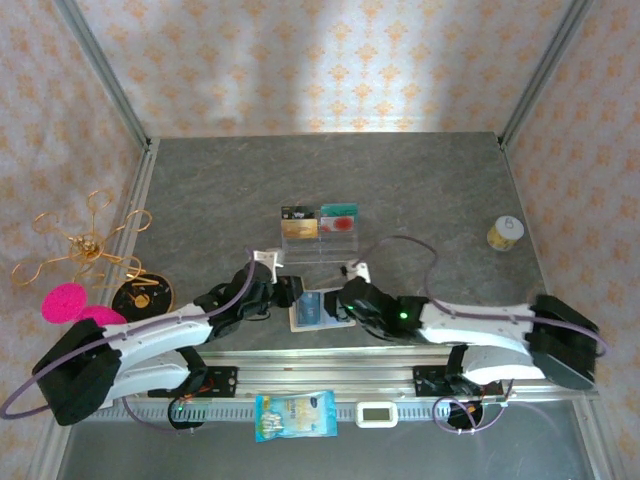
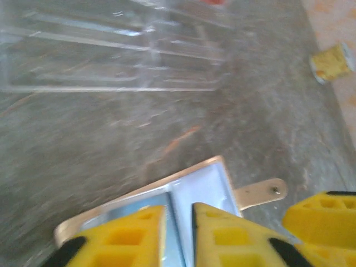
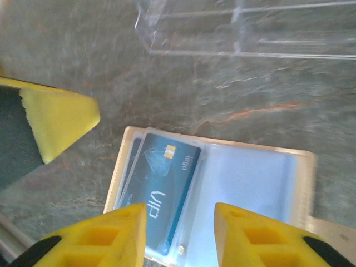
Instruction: Take the credit cards out of the card holder
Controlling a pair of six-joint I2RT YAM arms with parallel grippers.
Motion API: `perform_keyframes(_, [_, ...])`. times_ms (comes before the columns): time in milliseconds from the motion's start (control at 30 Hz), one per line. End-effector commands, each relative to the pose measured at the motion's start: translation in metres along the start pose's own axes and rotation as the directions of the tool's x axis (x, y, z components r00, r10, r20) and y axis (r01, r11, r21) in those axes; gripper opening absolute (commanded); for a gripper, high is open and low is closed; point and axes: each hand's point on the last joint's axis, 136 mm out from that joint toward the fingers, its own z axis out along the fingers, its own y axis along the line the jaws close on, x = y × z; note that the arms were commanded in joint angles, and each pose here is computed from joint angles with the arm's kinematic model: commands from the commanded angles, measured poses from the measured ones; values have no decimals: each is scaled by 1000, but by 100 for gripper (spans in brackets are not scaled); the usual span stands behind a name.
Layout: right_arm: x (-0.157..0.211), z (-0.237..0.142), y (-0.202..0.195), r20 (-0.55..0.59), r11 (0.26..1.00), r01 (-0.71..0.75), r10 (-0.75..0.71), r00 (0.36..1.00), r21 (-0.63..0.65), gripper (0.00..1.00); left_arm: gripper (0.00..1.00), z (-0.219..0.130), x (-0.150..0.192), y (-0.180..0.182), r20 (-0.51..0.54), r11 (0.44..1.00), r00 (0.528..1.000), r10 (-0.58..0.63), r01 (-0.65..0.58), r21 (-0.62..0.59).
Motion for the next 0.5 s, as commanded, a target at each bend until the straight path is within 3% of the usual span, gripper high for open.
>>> perform_keyframes(0, [7, 22, 11, -96, 988, 152, -150, 984, 24, 36, 36, -14, -1, 22, 41, 996, 999, -35, 38, -77])
perform_keyframes(33, [7, 28, 8, -103, 984, 171, -165, 981, 53, 36, 40, -18, -4, 20, 63, 997, 997, -40, 44, -59])
perform_keyframes(100, [5, 36, 6, -100, 982, 170, -162, 982, 82, 35, 40, -23, -7, 14, 91, 999, 995, -47, 48, -10])
perform_keyframes(233, [0, 40, 4, -87, 994, 99, -95, 992, 48, 32, 26, -14, -2, 4, 57, 999, 998, -27, 25, 39])
perform_keyframes(300, [0, 41, 3, -92, 997, 77, -74, 993, 29, 31, 25, -5, 2, -1, 16, 999, 1000, -8, 7, 42])
perform_keyframes(467, [8, 44, -2, -124, 999, 39, -37, 992, 10, 30, 27, 13, 16, 6, -46, 991, 994, 97, -101, -86])
